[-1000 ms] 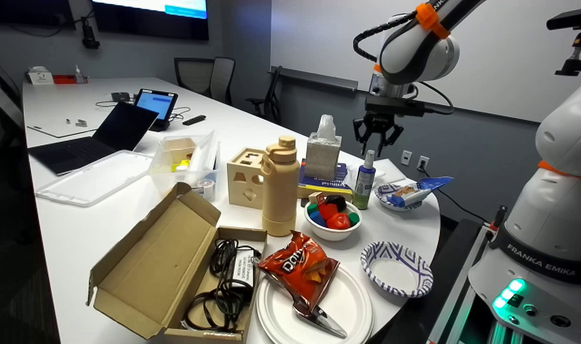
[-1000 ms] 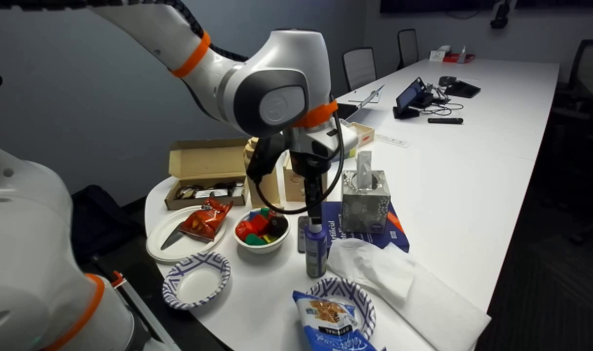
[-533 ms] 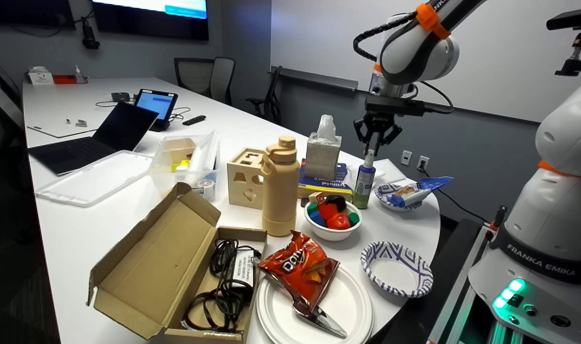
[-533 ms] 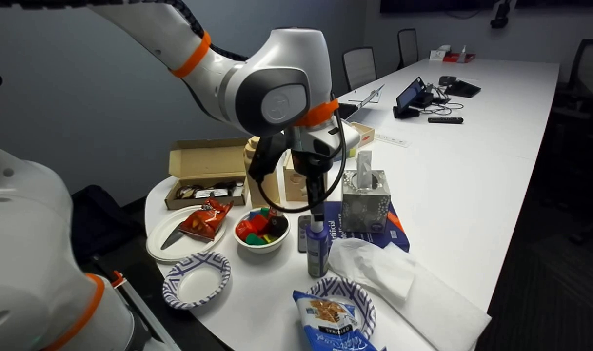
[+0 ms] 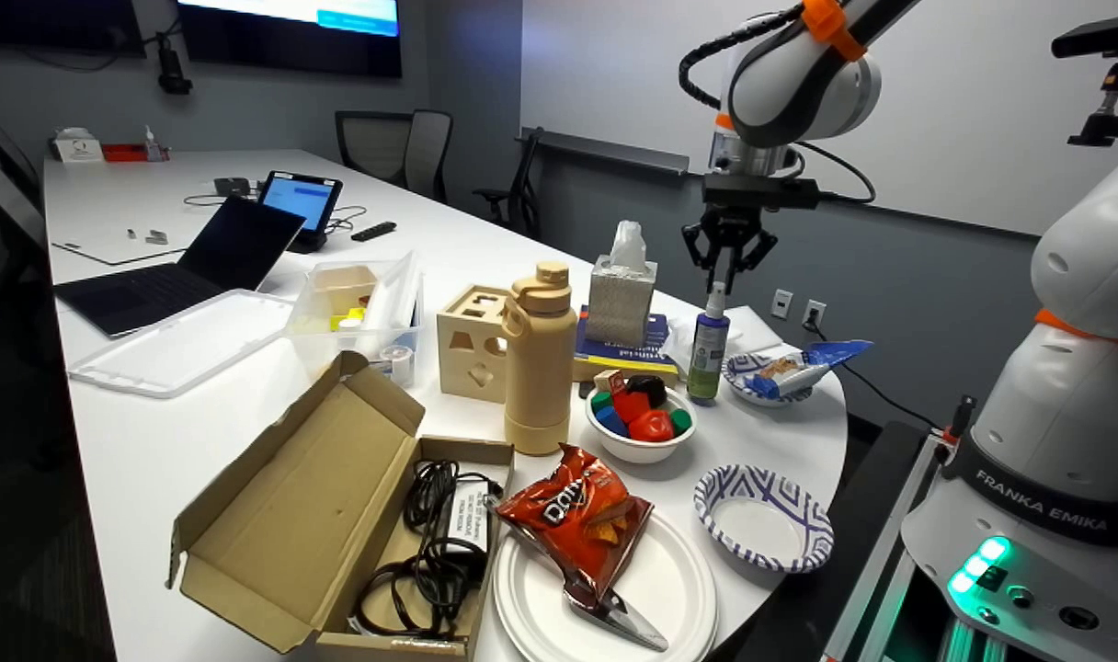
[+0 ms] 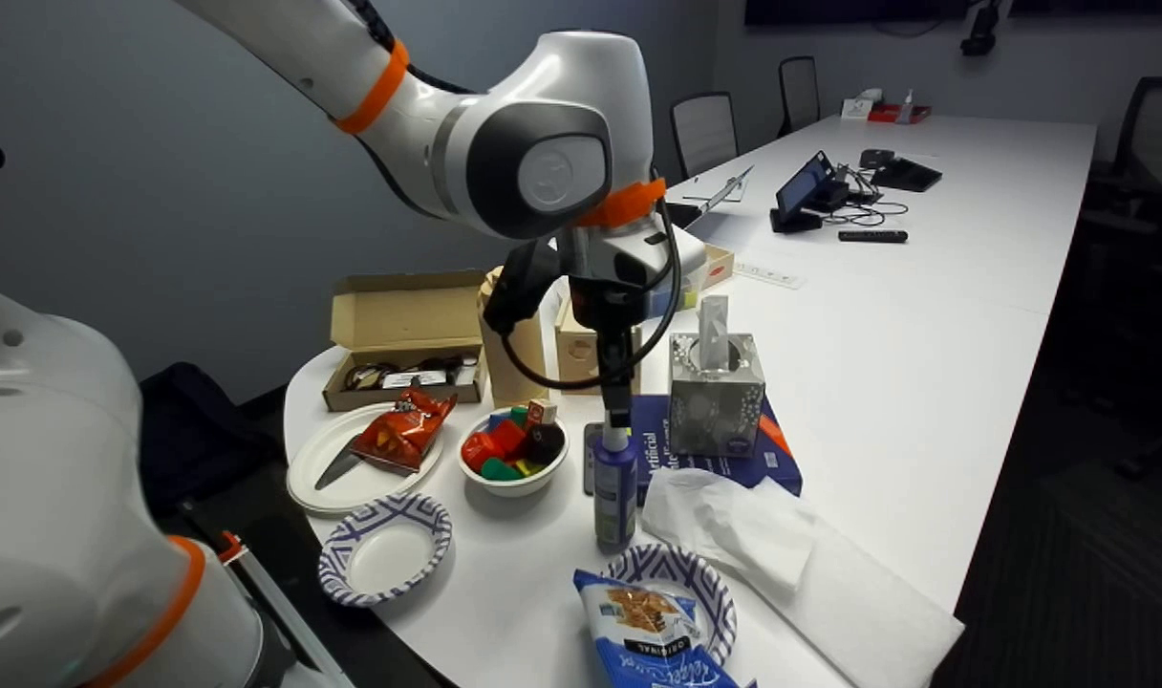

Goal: Move the blue bottle to the left

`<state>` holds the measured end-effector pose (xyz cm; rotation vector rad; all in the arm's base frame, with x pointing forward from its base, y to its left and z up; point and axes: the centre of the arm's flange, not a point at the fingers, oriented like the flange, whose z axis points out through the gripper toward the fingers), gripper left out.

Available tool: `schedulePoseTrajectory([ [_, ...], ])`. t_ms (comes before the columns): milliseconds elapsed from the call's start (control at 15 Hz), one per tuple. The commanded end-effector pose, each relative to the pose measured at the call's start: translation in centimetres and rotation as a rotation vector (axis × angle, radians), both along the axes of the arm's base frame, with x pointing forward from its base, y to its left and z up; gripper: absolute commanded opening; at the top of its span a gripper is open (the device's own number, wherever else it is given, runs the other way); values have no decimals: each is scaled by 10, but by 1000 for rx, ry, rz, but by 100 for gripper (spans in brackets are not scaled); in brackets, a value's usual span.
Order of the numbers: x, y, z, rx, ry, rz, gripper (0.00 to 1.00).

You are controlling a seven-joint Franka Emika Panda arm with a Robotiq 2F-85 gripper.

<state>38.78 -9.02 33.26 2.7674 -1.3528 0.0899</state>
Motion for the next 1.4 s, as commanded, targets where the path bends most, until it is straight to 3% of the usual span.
schedulePoseTrajectory([
  [0, -4, 16, 37, -18, -8, -4, 6],
  [933, -26, 30, 84, 21, -115, -23, 6],
  [1333, -37, 32, 103, 31, -104, -46, 6],
])
